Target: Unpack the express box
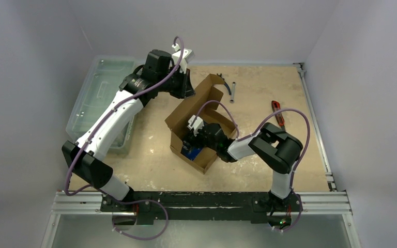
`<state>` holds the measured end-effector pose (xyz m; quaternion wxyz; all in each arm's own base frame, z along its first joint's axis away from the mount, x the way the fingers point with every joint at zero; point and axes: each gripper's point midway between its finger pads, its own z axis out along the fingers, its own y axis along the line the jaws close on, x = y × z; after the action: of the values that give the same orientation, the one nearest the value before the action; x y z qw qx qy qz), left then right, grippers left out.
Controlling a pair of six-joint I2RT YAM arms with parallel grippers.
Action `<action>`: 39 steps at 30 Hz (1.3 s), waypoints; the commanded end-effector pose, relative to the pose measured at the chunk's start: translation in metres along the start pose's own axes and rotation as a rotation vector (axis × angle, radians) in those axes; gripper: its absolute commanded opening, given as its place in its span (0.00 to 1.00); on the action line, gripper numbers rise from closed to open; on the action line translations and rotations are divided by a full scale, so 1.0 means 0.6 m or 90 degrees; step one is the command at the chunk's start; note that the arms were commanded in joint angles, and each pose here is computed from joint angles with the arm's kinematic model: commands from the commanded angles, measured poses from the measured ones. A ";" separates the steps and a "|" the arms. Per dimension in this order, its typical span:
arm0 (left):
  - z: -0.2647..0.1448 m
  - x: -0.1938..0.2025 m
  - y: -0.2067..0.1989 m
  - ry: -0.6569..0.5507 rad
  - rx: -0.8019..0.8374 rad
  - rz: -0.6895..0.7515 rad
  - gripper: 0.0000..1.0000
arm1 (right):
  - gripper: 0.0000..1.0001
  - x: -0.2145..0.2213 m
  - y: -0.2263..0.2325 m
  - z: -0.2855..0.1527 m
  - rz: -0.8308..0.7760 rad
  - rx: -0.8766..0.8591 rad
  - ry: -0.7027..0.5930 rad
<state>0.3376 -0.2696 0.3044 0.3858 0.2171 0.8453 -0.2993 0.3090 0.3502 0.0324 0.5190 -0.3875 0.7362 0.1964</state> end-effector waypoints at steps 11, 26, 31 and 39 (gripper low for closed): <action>-0.019 -0.025 0.014 -0.045 -0.030 0.020 0.00 | 0.25 -0.115 -0.035 -0.077 0.042 0.067 -0.081; -0.067 -0.029 0.107 -0.042 -0.216 0.048 0.00 | 0.27 -0.139 -0.197 -0.264 0.182 0.402 -0.073; -0.084 -0.031 0.120 -0.043 -0.236 0.055 0.00 | 0.26 -0.082 -0.287 -0.314 0.295 0.480 -0.046; -0.100 -0.040 0.139 -0.040 -0.277 0.070 0.00 | 0.27 0.047 -0.353 -0.349 0.437 0.635 0.089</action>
<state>0.3720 -0.1881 0.3006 0.4405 0.1643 0.8740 -0.1228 0.3438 0.0787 0.1323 0.5446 0.0781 0.8348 -0.0207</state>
